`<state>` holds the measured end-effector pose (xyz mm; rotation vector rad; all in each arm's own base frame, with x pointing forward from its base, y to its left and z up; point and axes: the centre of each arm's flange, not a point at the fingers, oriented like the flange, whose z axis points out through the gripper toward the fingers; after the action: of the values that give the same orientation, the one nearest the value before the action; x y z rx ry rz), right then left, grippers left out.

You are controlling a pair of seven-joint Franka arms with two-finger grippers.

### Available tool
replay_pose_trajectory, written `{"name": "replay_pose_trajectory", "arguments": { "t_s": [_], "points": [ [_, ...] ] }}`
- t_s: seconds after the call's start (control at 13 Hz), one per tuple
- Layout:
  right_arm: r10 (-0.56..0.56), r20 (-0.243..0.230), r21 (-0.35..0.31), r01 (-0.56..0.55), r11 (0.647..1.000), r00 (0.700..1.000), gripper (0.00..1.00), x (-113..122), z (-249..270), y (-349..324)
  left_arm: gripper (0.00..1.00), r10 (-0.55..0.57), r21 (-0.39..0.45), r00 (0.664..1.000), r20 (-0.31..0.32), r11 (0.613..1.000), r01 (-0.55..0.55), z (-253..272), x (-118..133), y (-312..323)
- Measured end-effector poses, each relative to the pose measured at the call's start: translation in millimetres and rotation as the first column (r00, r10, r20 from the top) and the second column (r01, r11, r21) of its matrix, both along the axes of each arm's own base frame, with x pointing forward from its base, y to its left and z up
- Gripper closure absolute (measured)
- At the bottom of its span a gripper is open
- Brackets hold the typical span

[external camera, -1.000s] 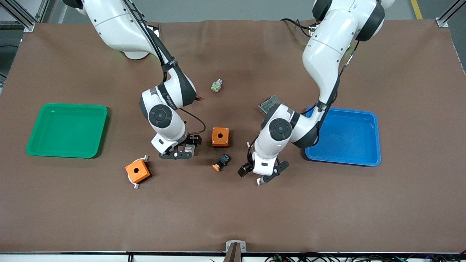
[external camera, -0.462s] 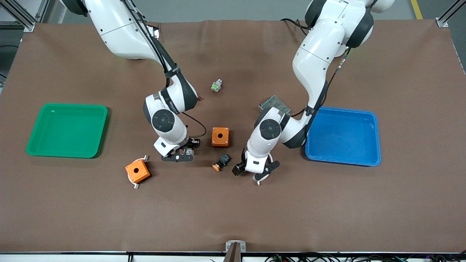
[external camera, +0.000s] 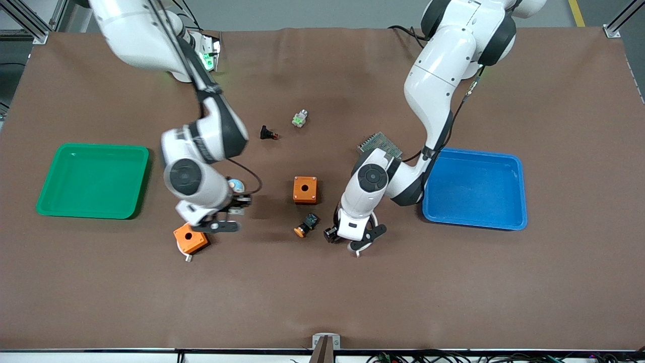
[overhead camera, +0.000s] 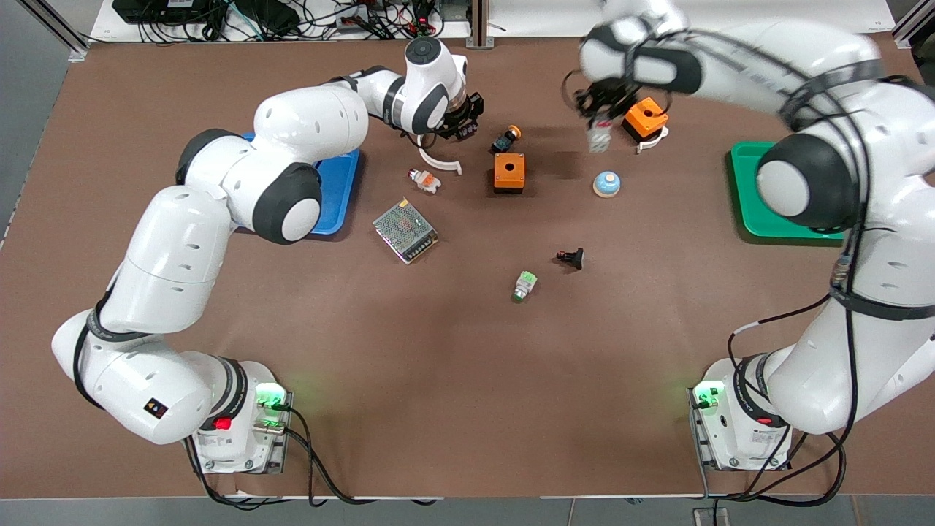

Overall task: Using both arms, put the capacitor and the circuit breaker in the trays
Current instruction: 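Carry the breaker to the green tray while the left gripper carries the capacitor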

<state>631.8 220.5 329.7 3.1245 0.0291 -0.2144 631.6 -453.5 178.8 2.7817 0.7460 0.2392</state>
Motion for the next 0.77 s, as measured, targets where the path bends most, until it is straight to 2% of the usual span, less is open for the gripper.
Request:
{"name": "replay_pose_trajectory", "arguments": {
  "t_s": [0.08, 0.23, 0.38, 0.54, 0.77],
  "points": [
    [0.027, -0.019, 0.012, -0.027, 1.0, 0.999, 0.6, 4.8, 23.0, -37.7, 0.45, -0.013, 0.017, 1.0, 0.016, 1.0, 0.013, 5.3, 2.9, 2.0],
    [0.085, -0.074, 0.041, -0.082, 0.996, 0.994, 0.6, 6.5, 46.6, -112.5, 0.45, -0.023, 0.055, 1.0, 0.002, 0.998, 0.023, 32.1, 16.8, 20.3],
    [0.143, -0.107, 0.078, -0.135, 0.988, 0.984, 0.6, 5.2, 43.9, -176.5, 0.45, -0.058, 0.104, 0.996, -0.066, 0.993, 0.064, 74.7, 37.7, 64.6],
    [0.159, -0.125, 0.107, -0.146, 0.983, 0.979, 0.6, 0.3, 32.4, -231.9, 0.45, -0.088, 0.099, 0.986, -0.142, 0.99, 0.103, 102.5, 50.6, 119.1],
    [0.19, -0.137, 0.134, -0.172, 0.976, 0.972, 0.6, -13.8, 20.0, -298.1, 0.45, -0.203, 0.074, 0.952, -0.227, 0.971, 0.225, 98.9, 42.1, 209.8]
  ]
}}
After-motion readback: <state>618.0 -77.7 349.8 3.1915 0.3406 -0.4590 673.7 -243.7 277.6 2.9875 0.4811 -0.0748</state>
